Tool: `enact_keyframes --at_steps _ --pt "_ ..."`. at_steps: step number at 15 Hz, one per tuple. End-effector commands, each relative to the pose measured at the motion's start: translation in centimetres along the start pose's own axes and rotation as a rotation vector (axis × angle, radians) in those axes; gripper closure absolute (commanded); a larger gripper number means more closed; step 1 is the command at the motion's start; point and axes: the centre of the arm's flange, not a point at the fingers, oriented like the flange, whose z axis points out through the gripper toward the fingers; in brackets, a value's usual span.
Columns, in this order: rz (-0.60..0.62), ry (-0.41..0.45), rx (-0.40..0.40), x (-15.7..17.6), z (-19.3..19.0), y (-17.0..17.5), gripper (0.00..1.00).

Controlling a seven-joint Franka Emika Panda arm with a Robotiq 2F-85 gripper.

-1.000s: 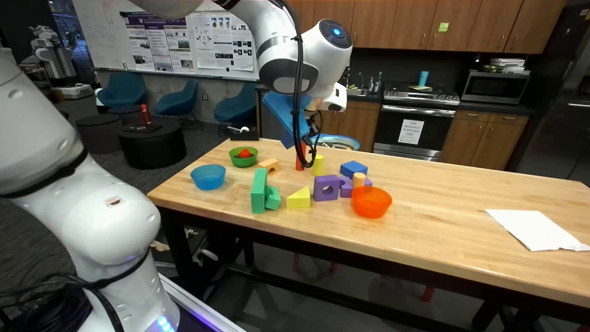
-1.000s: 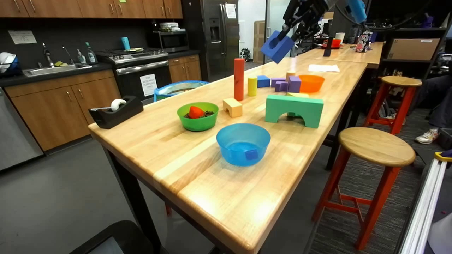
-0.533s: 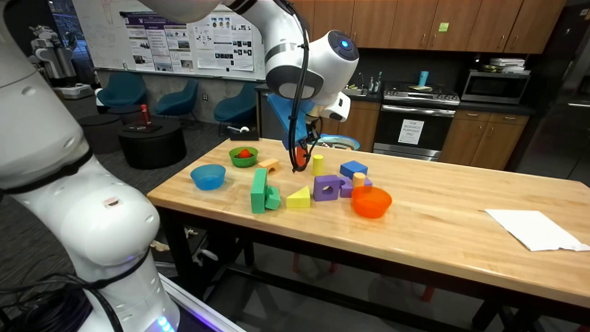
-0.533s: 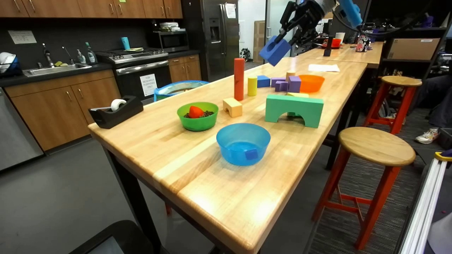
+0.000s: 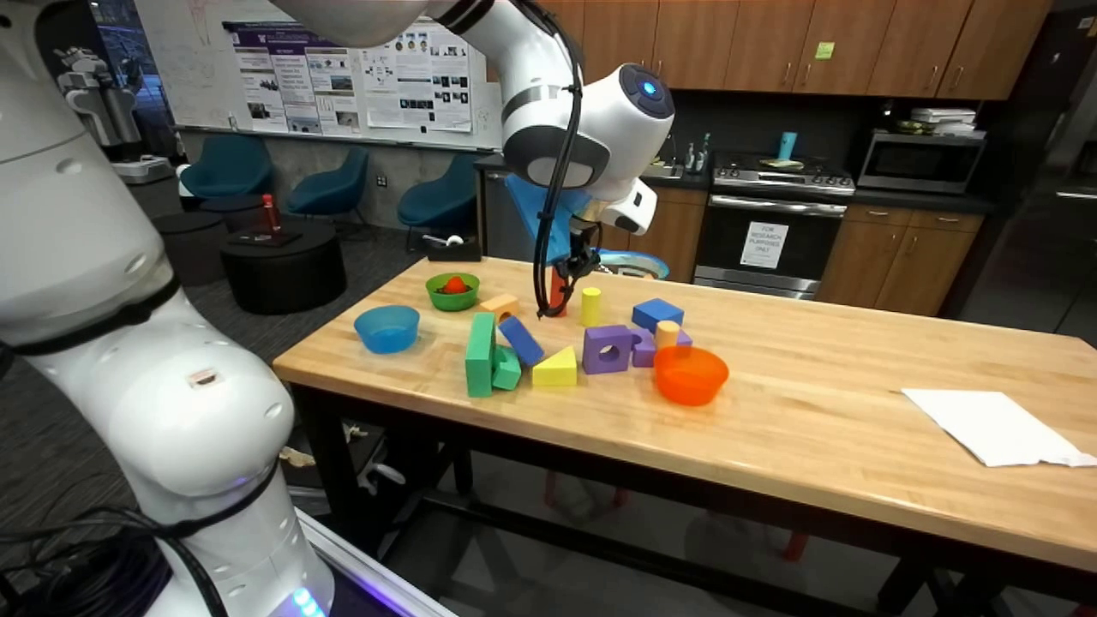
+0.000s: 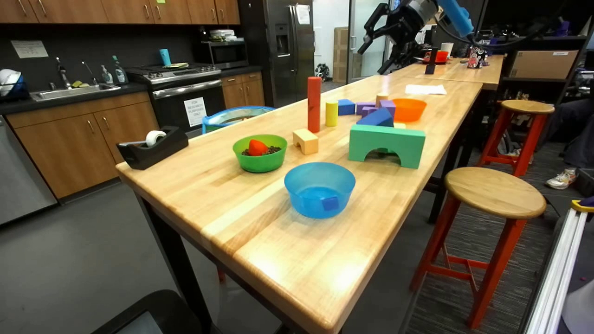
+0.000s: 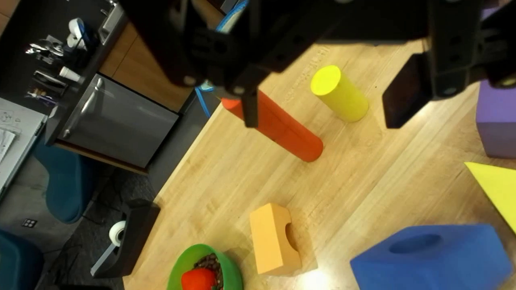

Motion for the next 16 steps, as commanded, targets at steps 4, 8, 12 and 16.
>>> enact_keyframes --at_steps 4,8,12,16 --pt "0.006 0.034 -0.038 -0.1 -0.2 -1.8 0.0" --pt "-0.047 0.042 -0.136 -0.6 0.1 -2.6 0.0" --pt "-0.101 0.017 -0.242 -1.0 0.5 -3.0 0.28" --pt "-0.117 0.01 -0.313 -0.7 0.4 -2.8 0.51"
